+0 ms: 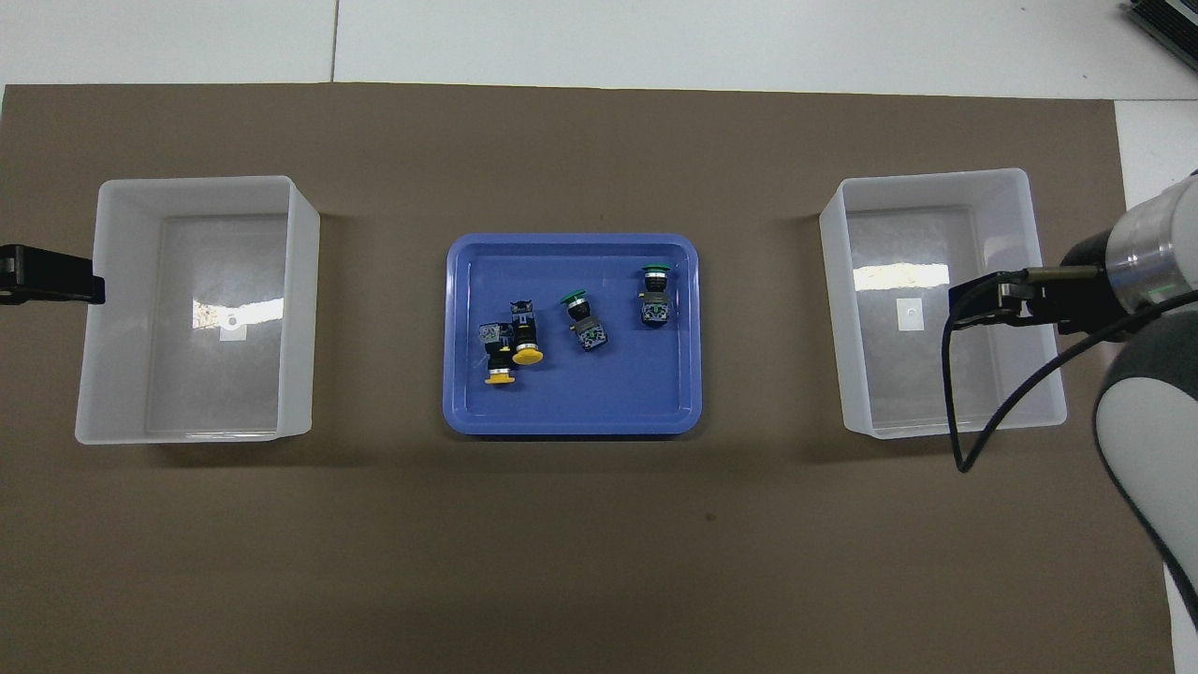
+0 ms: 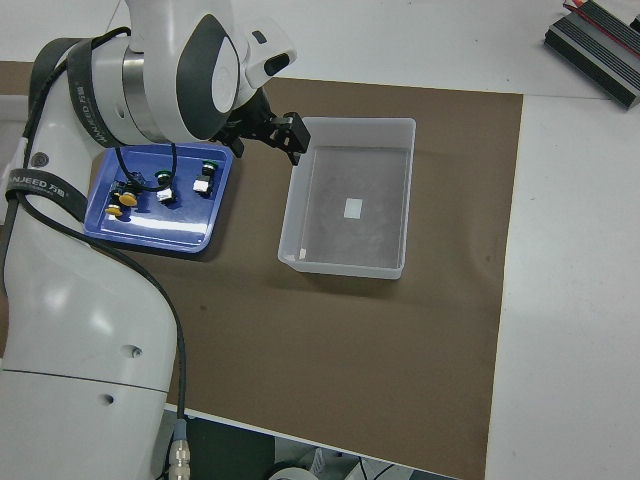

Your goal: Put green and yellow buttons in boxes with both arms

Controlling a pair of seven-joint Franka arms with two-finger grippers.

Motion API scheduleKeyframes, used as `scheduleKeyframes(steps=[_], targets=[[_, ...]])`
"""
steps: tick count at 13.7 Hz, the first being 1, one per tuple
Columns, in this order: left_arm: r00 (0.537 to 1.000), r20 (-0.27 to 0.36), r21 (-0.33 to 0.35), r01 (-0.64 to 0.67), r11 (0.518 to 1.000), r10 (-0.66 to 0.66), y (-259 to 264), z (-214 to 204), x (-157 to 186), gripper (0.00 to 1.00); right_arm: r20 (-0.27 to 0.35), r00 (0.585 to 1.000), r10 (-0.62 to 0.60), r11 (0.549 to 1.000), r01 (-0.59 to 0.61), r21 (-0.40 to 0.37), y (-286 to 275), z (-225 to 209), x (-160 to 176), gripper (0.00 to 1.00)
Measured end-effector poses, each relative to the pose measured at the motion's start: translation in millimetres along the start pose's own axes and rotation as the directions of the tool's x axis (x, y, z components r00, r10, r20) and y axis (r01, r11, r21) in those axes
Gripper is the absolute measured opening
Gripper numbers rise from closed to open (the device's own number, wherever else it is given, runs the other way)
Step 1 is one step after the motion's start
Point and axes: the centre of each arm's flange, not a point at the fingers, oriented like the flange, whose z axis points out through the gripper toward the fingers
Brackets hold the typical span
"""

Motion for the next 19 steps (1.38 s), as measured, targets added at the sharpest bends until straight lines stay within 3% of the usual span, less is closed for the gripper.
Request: scheduleKeyframes(steps=[15,19], targets=[[1.0,0.004,0.0,-0.006,1.0,0.006,2.9,2.0,-0.4,1.0,0.006,0.999,-0.041,0.999,0.041,0.0,3.6,2.9,0.3,1.0],[1.0,0.003,-0.002,-0.029,1.0,0.029,13.7,1.9,-0.8,1.0,-0.037,0.998,-0.044,0.999,0.044,0.005,1.2,2.7,5.2,1.0]])
